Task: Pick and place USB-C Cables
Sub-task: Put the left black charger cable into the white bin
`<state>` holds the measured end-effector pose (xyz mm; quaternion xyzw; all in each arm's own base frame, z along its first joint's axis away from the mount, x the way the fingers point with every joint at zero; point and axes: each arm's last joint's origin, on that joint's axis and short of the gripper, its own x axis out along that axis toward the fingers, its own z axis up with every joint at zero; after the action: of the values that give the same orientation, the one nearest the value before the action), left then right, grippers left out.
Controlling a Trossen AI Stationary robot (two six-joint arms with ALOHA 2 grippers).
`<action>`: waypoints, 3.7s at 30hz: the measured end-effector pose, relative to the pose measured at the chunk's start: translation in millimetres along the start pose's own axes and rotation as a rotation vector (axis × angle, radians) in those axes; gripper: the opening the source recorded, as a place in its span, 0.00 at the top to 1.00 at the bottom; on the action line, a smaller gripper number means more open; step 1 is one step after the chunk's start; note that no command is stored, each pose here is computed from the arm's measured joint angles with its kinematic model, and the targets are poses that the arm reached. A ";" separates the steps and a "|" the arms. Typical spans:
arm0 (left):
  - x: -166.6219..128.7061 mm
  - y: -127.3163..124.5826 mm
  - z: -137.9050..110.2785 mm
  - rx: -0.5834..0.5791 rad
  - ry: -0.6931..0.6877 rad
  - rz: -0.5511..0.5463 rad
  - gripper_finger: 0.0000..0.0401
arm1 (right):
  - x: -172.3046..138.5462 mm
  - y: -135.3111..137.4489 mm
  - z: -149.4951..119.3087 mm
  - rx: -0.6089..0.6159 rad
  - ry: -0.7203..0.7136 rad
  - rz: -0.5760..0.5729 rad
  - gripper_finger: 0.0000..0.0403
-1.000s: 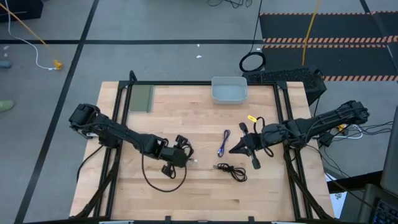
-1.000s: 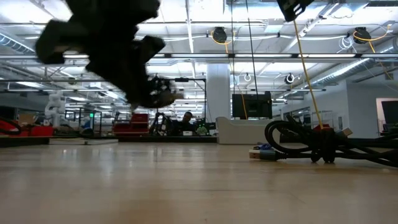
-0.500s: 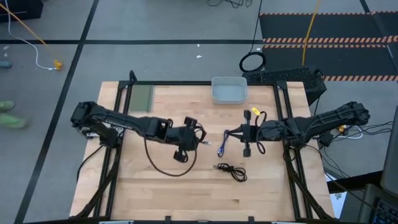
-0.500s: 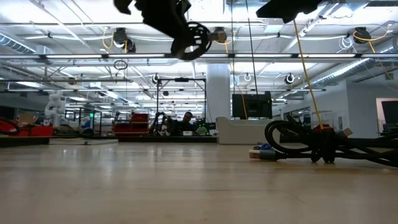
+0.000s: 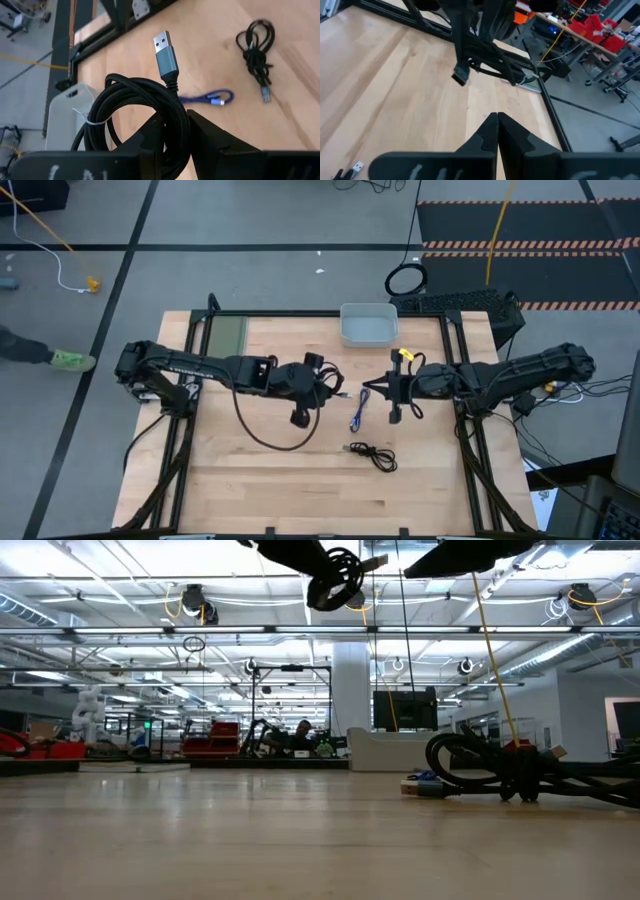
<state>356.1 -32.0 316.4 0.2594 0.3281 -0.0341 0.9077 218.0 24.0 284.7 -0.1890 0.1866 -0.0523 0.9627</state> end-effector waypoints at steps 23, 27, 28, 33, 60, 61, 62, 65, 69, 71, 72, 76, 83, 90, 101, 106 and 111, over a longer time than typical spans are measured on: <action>6.4 -3.3 4.8 0.063 -0.125 -0.120 0.82 | 1.3 1.2 3.4 -0.105 -0.065 0.088 0.81; 14.7 -6.5 2.4 0.075 -0.108 -0.136 0.82 | 6.7 4.2 3.8 -0.157 -0.070 0.087 0.67; 18.2 -7.5 2.3 0.080 -0.112 -0.142 0.82 | 9.5 5.3 4.2 -0.168 -0.075 0.086 0.64; 23.3 -7.7 3.1 0.102 -0.132 -0.146 0.82 | 27.0 13.1 -1.9 -0.242 -0.035 0.101 0.53; 31.4 -9.8 4.0 0.109 -0.156 -0.164 0.82 | 39.3 21.1 1.8 -0.417 -0.133 0.150 0.75; 31.4 -9.9 4.1 0.101 -0.156 -0.164 0.82 | 39.3 21.1 1.8 -0.417 -0.134 0.151 0.77; 31.3 -9.9 4.3 0.087 -0.156 -0.164 0.82 | 39.3 21.1 1.8 -0.417 -0.134 0.151 0.79; 31.3 -9.8 4.4 0.062 -0.155 -0.166 0.81 | 39.3 21.1 1.7 -0.417 -0.133 0.151 0.82; 31.4 -9.3 4.7 0.057 -0.153 -0.150 0.78 | 39.3 21.2 1.3 -0.418 -0.128 0.151 0.85; 31.6 -8.9 4.6 0.050 -0.146 -0.134 0.73 | 39.3 21.1 1.0 -0.419 -0.124 0.150 0.85; 31.6 -8.8 4.5 0.047 -0.141 -0.126 0.70 | 39.3 21.1 0.9 -0.417 -0.123 0.150 0.85; 31.4 -9.3 6.3 0.030 -0.131 -0.078 0.58 | 39.2 20.4 2.4 -0.407 -0.132 0.141 0.85; 15.1 -16.3 11.8 0.038 -0.088 0.015 0.42 | 39.2 20.2 0.8 -0.403 -0.102 0.129 0.85; -17.7 -15.7 10.4 -0.079 0.001 0.122 0.39 | 39.7 20.3 -3.1 -0.394 -0.057 0.124 0.85; -33.5 -20.5 -14.8 -0.227 0.240 0.071 0.39 | 41.9 10.0 -6.7 -0.360 0.022 -0.015 0.85; -30.5 -23.9 -24.6 -0.272 0.296 0.067 0.39 | 45.1 -2.9 -10.4 -0.347 0.043 -0.057 0.85; -33.1 -23.4 -50.2 -0.322 0.299 0.092 0.45 | 48.1 -18.3 -16.0 -0.306 0.075 -0.106 0.85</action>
<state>295.8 -31.0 293.6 0.1282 0.4480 0.0991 0.8792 255.9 -6.6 261.6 -0.3407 0.2178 -0.0809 0.9110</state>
